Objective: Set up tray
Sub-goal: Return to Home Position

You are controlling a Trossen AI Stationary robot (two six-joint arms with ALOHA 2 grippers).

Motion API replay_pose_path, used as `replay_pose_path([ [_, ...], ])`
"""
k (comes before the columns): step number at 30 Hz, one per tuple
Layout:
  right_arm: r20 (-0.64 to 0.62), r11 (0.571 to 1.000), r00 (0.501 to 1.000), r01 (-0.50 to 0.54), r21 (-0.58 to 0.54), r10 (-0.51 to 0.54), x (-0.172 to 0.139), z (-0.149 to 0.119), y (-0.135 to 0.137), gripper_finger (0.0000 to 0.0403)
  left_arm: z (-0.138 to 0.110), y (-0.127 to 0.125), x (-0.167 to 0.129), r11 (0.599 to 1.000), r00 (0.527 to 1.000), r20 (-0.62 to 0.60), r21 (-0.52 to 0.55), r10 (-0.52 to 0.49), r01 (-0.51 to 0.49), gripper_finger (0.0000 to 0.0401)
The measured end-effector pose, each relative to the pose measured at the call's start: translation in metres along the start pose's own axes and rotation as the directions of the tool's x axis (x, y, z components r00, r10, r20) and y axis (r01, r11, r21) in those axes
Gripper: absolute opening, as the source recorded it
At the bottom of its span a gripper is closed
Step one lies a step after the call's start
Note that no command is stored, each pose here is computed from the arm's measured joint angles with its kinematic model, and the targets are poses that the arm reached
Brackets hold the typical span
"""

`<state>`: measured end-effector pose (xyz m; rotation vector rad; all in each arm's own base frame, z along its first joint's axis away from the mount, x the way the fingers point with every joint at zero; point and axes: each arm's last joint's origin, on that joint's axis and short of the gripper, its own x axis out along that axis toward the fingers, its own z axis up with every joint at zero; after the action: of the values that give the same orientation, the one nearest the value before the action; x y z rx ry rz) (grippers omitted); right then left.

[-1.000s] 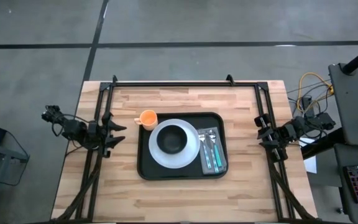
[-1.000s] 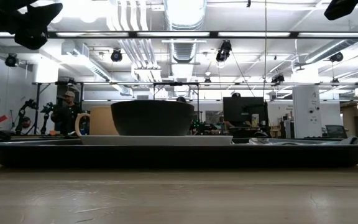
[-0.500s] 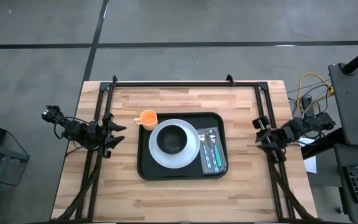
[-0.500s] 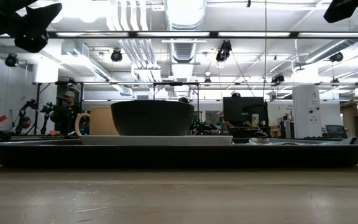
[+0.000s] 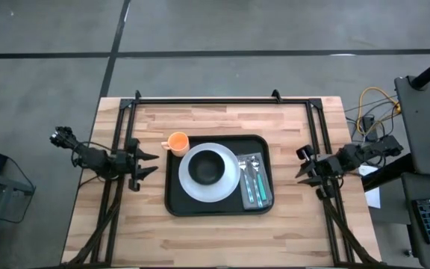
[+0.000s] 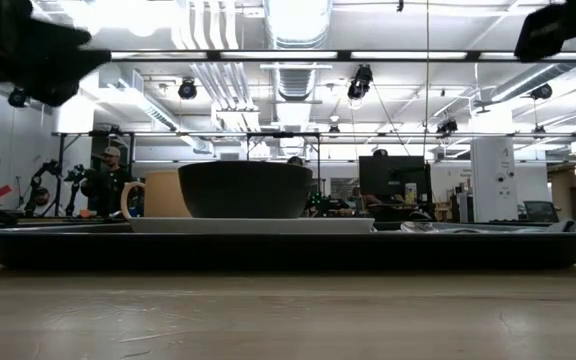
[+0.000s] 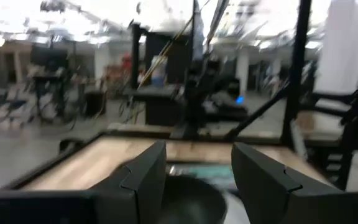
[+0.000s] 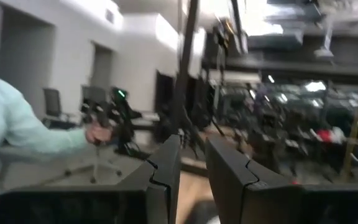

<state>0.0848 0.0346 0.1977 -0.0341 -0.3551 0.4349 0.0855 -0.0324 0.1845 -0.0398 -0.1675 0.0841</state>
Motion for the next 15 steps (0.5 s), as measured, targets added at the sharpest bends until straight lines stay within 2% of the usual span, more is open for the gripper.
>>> replay_pose_path([
  [4, -0.086, 0.997, 0.994, 0.075, 0.000, -0.074, 0.000, -0.008, -0.002, 0.0064, -0.011, 0.001, -0.001, 0.999, 0.994, -0.098, 0.001, 0.043, -0.043, 0.0164],
  [8, -0.132, 0.983, 0.974, 0.184, -0.009, -0.184, -0.001, -0.012, -0.005, 0.0066, -0.011, 0.002, 0.000, 0.998, 0.993, -0.102, 0.003, 0.062, -0.062, 0.0164],
  [11, -0.168, 0.961, 0.946, 0.275, -0.029, -0.276, -0.002, -0.015, -0.007, 0.0064, -0.011, 0.002, -0.001, 0.996, 0.991, -0.103, 0.017, 0.086, -0.085, 0.0164],
  [15, -0.252, 0.919, 0.886, 0.394, -0.031, -0.389, -0.005, -0.023, -0.010, 0.0061, -0.013, 0.003, 0.000, 0.990, 0.984, -0.112, 0.032, 0.138, -0.136, 0.0164],
])
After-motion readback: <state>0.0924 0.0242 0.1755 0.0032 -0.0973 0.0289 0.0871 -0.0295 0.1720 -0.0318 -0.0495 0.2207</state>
